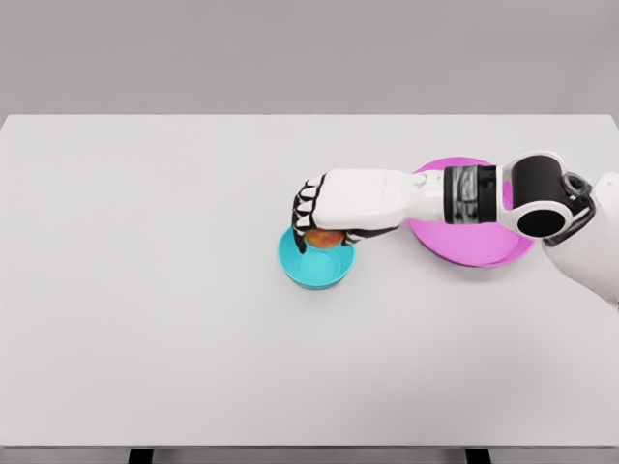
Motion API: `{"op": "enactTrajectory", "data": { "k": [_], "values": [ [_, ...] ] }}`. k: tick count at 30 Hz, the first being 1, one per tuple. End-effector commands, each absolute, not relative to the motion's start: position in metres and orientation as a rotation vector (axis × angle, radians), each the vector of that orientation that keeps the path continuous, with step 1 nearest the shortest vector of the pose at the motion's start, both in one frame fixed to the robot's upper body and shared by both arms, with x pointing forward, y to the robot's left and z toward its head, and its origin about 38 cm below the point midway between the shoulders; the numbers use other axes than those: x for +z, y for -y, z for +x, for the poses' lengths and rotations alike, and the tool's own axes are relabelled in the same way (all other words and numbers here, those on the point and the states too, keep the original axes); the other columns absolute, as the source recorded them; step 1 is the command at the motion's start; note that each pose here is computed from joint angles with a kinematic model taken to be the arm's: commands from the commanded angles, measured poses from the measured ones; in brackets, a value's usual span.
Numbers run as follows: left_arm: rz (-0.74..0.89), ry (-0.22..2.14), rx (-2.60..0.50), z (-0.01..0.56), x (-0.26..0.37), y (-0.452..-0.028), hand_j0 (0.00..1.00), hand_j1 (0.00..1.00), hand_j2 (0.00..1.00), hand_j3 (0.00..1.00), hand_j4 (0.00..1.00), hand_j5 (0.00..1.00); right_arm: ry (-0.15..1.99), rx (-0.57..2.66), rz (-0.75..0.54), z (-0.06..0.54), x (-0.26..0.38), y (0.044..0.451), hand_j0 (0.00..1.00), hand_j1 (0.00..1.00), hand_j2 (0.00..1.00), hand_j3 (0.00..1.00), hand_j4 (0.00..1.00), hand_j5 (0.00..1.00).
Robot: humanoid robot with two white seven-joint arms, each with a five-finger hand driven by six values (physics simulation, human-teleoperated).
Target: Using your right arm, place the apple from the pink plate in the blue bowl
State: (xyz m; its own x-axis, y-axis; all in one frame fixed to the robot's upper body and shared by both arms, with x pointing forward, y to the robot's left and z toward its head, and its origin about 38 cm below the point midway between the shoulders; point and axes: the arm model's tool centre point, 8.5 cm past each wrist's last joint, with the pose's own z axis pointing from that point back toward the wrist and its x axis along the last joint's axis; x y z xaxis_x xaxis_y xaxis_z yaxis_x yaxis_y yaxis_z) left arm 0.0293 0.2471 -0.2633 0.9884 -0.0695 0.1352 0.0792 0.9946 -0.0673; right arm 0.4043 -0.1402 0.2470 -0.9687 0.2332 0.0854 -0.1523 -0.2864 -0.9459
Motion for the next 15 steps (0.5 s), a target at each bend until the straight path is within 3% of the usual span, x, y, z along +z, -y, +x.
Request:
{"op": "enactTrajectory", "data": {
  "k": [1, 10, 11, 12, 15],
  "values": [
    [-0.073, 0.135, -0.075, 0.030, -0.263, -0.247, 1.00, 1.00, 1.00, 1.00, 1.00, 1.00, 1.687, 2.307, -0.081, 0.414, 0.236, 0.136, 0.51, 0.51, 0.51, 0.51, 0.51, 0.51],
    [-0.073, 0.133, -0.074, 0.029, -0.263, -0.247, 1.00, 1.00, 1.00, 1.00, 1.00, 1.00, 1.652, 2.322, -0.065, 0.415, 0.226, 0.134, 0.51, 0.51, 0.51, 0.51, 0.51, 0.51],
    [-0.073, 0.133, -0.074, 0.029, -0.263, -0.247, 1.00, 1.00, 1.00, 1.00, 1.00, 1.00, 1.649, 2.321, -0.065, 0.415, 0.226, 0.134, 0.66, 0.66, 0.66, 0.66, 0.66, 0.66],
    [-0.073, 0.133, -0.074, 0.029, -0.263, -0.247, 1.00, 1.00, 1.00, 1.00, 1.00, 1.00, 1.642, 2.316, -0.068, 0.417, 0.225, 0.135, 1.00, 1.00, 1.00, 1.00, 1.00, 1.00],
    [-0.073, 0.133, -0.074, 0.029, -0.263, -0.247, 1.00, 1.00, 1.00, 1.00, 1.00, 1.00, 1.642, 2.316, -0.068, 0.417, 0.225, 0.135, 1.00, 1.00, 1.00, 1.00, 1.00, 1.00]
  ]
}}
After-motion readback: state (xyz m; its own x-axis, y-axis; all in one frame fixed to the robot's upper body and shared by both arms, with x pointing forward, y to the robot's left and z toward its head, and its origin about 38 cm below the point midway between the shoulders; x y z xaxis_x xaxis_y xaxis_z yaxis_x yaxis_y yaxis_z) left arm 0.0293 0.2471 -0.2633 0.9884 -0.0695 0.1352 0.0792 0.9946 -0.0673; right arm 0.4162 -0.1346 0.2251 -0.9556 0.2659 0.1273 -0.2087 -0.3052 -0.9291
